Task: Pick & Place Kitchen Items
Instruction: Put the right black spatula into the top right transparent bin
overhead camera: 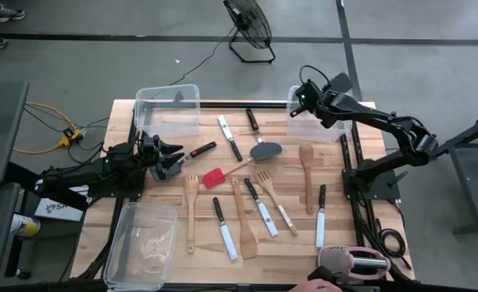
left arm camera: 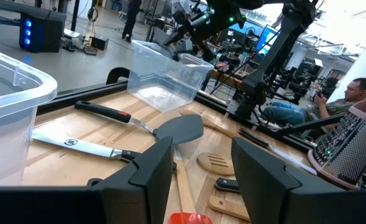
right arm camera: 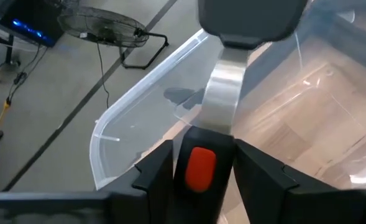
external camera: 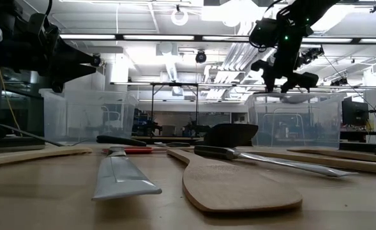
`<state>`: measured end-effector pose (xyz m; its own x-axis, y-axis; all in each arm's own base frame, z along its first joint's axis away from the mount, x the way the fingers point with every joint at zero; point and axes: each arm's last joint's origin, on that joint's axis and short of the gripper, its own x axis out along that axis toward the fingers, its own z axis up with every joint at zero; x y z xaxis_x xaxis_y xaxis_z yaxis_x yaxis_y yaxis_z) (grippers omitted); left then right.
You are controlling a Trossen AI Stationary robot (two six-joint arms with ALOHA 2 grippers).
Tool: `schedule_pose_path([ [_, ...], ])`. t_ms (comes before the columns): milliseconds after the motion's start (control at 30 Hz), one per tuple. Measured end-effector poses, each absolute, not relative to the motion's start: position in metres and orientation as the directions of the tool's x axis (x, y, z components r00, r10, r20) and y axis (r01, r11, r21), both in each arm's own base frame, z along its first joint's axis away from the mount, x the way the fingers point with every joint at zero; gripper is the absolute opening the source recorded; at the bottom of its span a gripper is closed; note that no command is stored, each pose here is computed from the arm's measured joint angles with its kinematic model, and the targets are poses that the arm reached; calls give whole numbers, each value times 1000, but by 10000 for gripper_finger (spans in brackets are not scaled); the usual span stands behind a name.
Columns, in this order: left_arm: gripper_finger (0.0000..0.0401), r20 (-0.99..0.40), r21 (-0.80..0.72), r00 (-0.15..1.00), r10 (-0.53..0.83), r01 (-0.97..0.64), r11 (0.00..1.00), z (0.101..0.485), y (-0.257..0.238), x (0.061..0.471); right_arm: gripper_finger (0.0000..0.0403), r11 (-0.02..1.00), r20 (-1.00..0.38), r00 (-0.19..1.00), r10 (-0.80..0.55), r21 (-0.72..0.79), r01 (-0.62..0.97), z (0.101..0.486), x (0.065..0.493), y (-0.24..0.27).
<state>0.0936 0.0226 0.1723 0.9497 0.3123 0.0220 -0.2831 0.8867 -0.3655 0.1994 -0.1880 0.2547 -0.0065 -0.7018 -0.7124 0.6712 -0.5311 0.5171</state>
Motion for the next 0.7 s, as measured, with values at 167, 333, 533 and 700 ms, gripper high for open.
schedule_pose_path([
  [167, 163, 22, -366, 950, 313, -283, 887, 172, 23, 94, 162, -519, -714, -10, -700, 499, 694, 255, 199, -188],
  [333, 163, 22, -365, 950, 312, -283, 887, 172, 23, 94, 162, -493, -713, -14, -701, 472, 731, 255, 199, -188],
  [533, 163, 22, -366, 950, 312, -283, 887, 172, 23, 94, 162, -472, -712, -54, -700, 404, 783, 253, 196, -187],
  [700, 163, 22, -365, 950, 313, -283, 887, 172, 23, 94, 162, -428, -708, -66, -703, 346, 835, 253, 197, -185],
])
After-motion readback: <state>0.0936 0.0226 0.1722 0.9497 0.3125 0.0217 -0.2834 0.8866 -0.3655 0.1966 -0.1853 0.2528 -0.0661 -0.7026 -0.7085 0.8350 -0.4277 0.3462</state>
